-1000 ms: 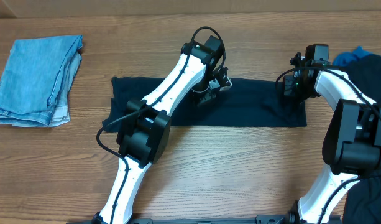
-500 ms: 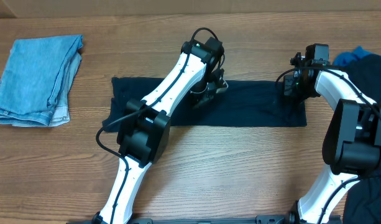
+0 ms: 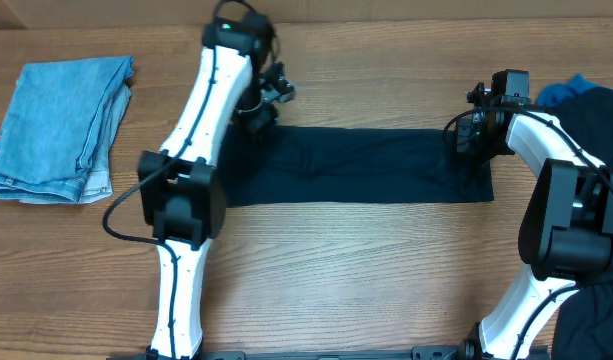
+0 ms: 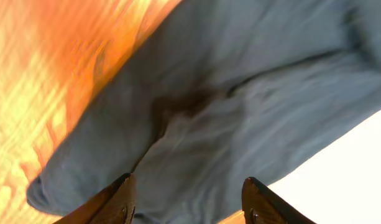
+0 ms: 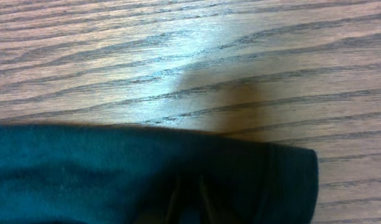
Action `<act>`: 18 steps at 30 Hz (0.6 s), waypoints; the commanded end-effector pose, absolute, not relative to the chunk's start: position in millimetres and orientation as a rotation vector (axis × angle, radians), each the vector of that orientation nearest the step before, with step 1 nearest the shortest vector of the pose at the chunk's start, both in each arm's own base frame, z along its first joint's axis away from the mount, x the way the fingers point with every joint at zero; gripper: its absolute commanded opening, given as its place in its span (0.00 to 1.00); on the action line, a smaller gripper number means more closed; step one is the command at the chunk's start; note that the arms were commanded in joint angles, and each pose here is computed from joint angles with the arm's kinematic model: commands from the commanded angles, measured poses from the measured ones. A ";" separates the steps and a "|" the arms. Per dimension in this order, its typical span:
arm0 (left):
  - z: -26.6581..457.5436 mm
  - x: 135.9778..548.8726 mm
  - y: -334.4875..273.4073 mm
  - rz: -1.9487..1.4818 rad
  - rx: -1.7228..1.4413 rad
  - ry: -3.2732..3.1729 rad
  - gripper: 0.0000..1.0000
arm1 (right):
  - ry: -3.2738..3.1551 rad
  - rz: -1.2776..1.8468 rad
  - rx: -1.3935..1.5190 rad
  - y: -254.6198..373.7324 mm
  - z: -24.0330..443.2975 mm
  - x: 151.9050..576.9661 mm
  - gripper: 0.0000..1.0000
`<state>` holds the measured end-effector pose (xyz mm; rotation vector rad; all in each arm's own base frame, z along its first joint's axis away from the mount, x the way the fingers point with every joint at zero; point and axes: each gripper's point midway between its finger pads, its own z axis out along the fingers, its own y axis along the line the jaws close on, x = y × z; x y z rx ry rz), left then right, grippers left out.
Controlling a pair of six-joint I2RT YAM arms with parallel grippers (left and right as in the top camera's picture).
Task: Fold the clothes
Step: 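Move the left gripper to the strip's left end and grasp it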
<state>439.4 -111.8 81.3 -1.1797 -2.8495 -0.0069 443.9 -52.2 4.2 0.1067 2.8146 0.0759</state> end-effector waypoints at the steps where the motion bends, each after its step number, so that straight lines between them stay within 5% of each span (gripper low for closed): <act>1: 62.1 425.6 -88.9 -0.019 -1.106 -2.784 0.57 | 2.846 0.058 0.126 -57.4 -11.9 438.5 0.16; 12: 186.5 405.7 -22.1 0.275 -0.490 -3.286 0.80 | 2.811 0.053 0.123 -58.6 -9.3 446.6 0.16; 16: 153.2 384.8 9.6 -0.163 -0.409 -3.344 0.84 | 2.778 0.058 0.155 -59.3 -6.7 454.0 0.16; 18: 110.9 391.5 -2.7 -0.196 -0.589 -3.365 0.94 | 2.778 0.059 0.155 -59.2 -6.7 453.9 0.17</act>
